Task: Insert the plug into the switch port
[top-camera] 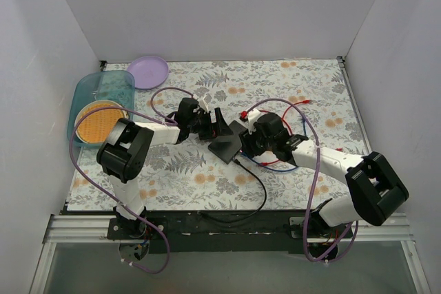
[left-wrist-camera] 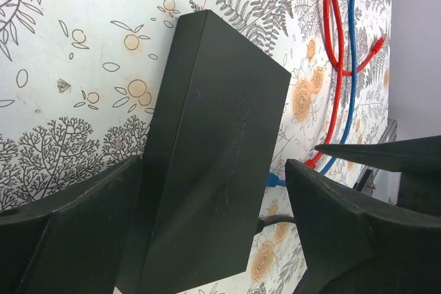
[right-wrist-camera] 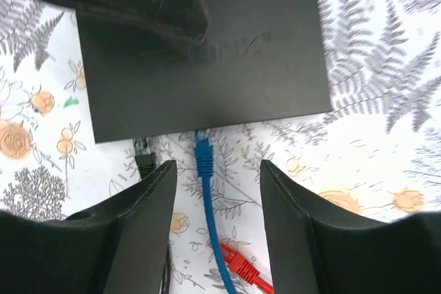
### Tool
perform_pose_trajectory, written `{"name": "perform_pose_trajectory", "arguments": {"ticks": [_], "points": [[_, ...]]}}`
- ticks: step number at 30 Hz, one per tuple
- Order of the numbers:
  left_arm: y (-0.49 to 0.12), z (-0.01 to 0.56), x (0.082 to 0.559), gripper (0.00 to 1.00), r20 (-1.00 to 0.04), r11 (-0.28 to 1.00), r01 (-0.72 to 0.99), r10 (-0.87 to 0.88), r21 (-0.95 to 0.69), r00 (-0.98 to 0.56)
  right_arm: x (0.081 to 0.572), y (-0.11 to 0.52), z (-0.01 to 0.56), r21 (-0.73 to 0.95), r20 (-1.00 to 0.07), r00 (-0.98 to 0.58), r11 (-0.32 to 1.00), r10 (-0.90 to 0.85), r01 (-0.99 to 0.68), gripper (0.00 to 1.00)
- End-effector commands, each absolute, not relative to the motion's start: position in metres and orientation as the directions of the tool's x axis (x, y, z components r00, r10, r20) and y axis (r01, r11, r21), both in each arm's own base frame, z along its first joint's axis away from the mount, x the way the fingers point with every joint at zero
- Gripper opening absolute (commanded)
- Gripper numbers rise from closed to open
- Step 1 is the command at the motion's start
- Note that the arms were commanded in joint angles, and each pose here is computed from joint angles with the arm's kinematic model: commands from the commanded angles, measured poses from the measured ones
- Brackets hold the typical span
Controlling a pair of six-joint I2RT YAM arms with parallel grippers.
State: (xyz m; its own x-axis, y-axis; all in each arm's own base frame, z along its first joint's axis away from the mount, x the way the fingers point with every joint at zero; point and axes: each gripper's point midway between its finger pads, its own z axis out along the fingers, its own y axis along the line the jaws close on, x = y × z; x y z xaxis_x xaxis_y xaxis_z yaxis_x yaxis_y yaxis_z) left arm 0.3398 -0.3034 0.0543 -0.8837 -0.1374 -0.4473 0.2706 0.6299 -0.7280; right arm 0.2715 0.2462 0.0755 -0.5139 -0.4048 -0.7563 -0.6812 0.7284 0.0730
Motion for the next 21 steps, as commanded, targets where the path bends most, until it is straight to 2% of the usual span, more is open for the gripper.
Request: {"name": "perform_pose_trajectory", "arguments": {"ticks": [1, 8, 11, 12, 17, 20, 21], "points": [[-0.306, 0.065, 0.334, 0.85, -0.449, 0.600, 0.304, -0.103, -0.740, -0.888, 0.252, 0.250, 0.065, 0.126, -0.745, -0.521, 0.679, -0.416, -0.724, 0.57], [-0.310, 0.061, 0.334, 0.85, -0.444, 0.585, 0.314, -0.090, -0.748, -0.892, 0.246, 0.247, 0.045, 0.143, -0.709, -0.556, 0.683, -0.434, -0.716, 0.52], [-0.311, 0.060, 0.334, 0.85, -0.446, 0.578, 0.321, -0.084, -0.750, -0.891, 0.250, 0.244, 0.038, 0.129, -0.695, -0.571, 0.706, -0.437, -0.697, 0.41], [-0.311, 0.060, 0.335, 0.85, -0.445, 0.580, 0.319, -0.084, -0.750, -0.891, 0.250, 0.244, 0.034, 0.131, -0.683, -0.583, 0.711, -0.440, -0.691, 0.32], [-0.312, 0.059, 0.335, 0.85, -0.445, 0.581, 0.321, -0.080, -0.748, -0.892, 0.255, 0.238, 0.026, 0.104, -0.668, -0.598, 0.740, -0.443, -0.664, 0.21], [-0.312, 0.059, 0.336, 0.85, -0.446, 0.581, 0.321, -0.081, -0.748, -0.891, 0.256, 0.237, 0.025, 0.101, -0.673, -0.601, 0.751, -0.431, -0.652, 0.08], [-0.312, 0.058, 0.335, 0.85, -0.447, 0.579, 0.324, -0.079, -0.748, -0.891, 0.257, 0.236, 0.026, 0.099, -0.675, -0.600, 0.754, -0.429, -0.650, 0.01]]}}
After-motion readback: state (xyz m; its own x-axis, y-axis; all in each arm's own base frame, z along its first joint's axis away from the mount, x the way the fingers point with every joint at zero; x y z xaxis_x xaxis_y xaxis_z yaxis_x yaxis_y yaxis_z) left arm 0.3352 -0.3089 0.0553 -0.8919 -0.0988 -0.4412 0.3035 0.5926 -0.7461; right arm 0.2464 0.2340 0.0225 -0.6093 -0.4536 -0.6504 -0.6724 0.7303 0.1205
